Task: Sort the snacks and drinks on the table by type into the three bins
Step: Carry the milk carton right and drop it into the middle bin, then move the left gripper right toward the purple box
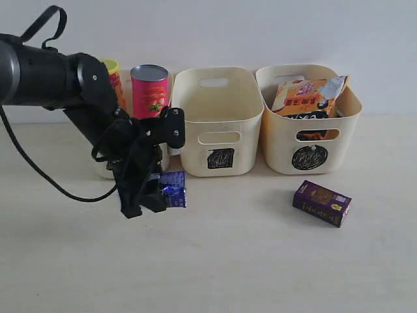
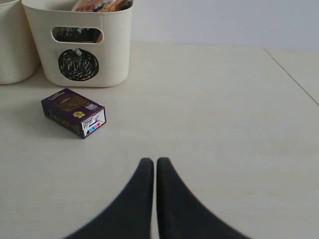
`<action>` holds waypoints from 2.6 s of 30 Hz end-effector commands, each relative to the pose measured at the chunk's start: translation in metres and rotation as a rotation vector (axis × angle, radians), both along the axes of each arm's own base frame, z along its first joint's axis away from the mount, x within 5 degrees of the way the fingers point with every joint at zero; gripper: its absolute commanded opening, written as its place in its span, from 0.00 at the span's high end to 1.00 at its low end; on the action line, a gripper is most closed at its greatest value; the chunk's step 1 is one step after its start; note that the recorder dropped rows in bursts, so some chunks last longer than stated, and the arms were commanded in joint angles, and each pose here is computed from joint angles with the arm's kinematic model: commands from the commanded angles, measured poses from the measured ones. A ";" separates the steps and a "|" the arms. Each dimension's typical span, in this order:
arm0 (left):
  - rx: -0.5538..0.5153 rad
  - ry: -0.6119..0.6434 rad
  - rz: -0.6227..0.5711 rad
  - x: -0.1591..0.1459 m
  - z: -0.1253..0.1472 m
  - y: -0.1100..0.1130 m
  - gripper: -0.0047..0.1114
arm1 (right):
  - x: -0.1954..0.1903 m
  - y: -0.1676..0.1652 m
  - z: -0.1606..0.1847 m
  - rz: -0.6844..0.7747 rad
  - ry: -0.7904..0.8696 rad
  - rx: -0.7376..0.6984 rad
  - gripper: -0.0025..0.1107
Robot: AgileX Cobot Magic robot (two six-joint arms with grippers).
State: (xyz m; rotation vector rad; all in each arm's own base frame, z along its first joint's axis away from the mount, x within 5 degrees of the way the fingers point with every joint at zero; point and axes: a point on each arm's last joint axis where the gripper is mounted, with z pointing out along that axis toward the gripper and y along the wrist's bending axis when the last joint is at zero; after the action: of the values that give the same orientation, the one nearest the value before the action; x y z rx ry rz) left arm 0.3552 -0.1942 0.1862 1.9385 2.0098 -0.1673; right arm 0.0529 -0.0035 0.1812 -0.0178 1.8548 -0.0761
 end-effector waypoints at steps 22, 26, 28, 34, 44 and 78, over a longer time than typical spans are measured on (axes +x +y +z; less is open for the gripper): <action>-0.655 -0.495 0.475 0.037 0.108 -0.038 0.92 | 0.000 0.000 0.000 -0.004 -0.015 -0.001 0.98; -0.660 -0.590 0.547 0.048 0.103 -0.035 0.92 | 0.000 0.000 0.000 -0.004 -0.015 -0.001 0.98; -0.660 -0.613 0.563 0.054 0.100 -0.035 0.92 | 0.000 0.000 0.000 -0.004 -0.015 -0.001 0.98; -0.663 -0.580 0.538 0.070 0.089 -0.048 0.92 | 0.000 0.000 0.000 -0.004 -0.015 -0.001 0.98; -0.654 -0.549 0.546 0.085 0.067 -0.057 0.92 | 0.000 0.000 0.000 -0.004 -0.015 -0.001 0.98; -0.717 -0.336 0.450 0.058 0.105 -0.063 0.83 | 0.000 0.000 0.000 -0.004 -0.015 -0.001 0.98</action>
State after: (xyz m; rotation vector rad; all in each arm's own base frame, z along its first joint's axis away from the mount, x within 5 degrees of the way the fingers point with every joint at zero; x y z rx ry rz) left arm 0.4252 -0.2558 0.2753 0.9840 1.7370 -0.2531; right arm 0.0529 -0.0035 0.1812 -0.0178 1.8548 -0.0761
